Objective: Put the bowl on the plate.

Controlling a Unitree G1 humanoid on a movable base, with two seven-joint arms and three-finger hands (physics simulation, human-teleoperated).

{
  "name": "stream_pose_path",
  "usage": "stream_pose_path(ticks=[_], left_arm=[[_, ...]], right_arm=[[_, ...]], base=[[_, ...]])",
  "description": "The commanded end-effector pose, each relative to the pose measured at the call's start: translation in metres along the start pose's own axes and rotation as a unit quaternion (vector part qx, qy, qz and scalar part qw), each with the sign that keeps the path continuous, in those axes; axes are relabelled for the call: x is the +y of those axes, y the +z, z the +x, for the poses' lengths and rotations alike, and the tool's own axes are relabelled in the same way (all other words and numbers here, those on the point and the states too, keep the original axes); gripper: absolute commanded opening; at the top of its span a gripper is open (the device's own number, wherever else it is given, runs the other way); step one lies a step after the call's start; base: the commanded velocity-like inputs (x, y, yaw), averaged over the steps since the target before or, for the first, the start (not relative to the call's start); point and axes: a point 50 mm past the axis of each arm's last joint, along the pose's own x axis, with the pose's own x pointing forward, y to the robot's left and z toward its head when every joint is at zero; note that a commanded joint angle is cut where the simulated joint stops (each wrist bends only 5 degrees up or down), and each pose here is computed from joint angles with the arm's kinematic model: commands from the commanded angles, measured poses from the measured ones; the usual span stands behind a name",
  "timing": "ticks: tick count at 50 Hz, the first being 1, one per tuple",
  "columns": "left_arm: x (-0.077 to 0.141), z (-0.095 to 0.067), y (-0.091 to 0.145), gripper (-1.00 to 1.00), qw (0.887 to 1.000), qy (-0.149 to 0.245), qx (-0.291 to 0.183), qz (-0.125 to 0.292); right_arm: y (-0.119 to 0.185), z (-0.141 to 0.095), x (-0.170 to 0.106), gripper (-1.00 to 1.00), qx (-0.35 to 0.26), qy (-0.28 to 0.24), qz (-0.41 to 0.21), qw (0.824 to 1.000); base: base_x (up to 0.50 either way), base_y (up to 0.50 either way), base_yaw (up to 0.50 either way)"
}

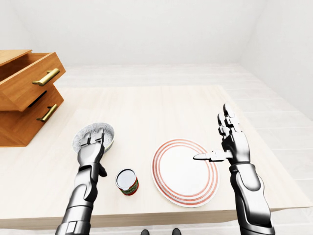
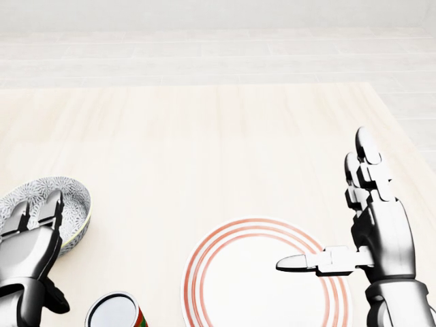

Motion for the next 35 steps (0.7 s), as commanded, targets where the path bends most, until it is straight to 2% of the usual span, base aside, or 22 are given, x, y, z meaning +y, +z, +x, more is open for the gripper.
stream_pose_path(ticks=[1,18,21,22,23,25,28,32,35], left_arm=[[-0.0007,-0.0003,-0.0029,1.00,1.000,-0.005,0.002,0.012],[-0.0018,-0.0004,-0.0044,1.00,1.000,-0.008,0.005,0.016],[-0.0011,-0.0005,-0.0039,0.44,1.000,-0.007,0.004,0.015],[-0.0008,-0.0007,-0.0037,0.42,1.000,-0.006,0.004,0.015],[-0.0007,-0.0010,-0.0036,0.06,1.000,-0.007,0.003,0.015],[-0.0006,-0.0013,-0.0036,-0.35,1.000,-0.006,0.003,0.016],[-0.0010,-0.0014,-0.0038,-0.42,1.000,-0.006,0.003,0.016],[-0.0005,-0.0015,-0.0037,-0.63,1.000,-0.006,0.003,0.015],[-0.0004,-0.0018,-0.0036,-0.65,1.000,-0.006,0.003,0.015]], right_arm=[[0.0008,-0.0001,0.0008,1.00,-0.001,0.000,-0.002,1.000],[0.0001,-0.0004,0.0007,1.00,0.000,0.001,-0.003,1.000],[-0.0008,-0.0002,0.0008,1.00,0.002,0.001,-0.003,1.000],[-0.0008,-0.0002,0.0009,1.00,0.002,0.001,-0.002,1.000],[-0.0010,-0.0002,0.0009,1.00,0.002,0.001,-0.002,1.000],[-0.0012,-0.0003,0.0009,1.00,0.003,0.001,-0.002,1.000],[-0.0018,0.0000,0.0008,1.00,0.004,0.001,-0.002,1.000],[-0.0027,-0.0001,0.0009,1.00,0.006,0.002,-0.002,1.000],[-0.0030,-0.0002,0.0009,1.00,0.007,0.002,-0.002,1.000]], base=[[0.00,0.00,0.00],[0.00,0.00,0.00],[0.00,0.00,0.00],[0.00,0.00,0.00],[0.00,0.00,0.00],[0.00,0.00,0.00],[0.00,0.00,0.00],[0.00,0.00,0.00],[0.00,0.00,0.00]])
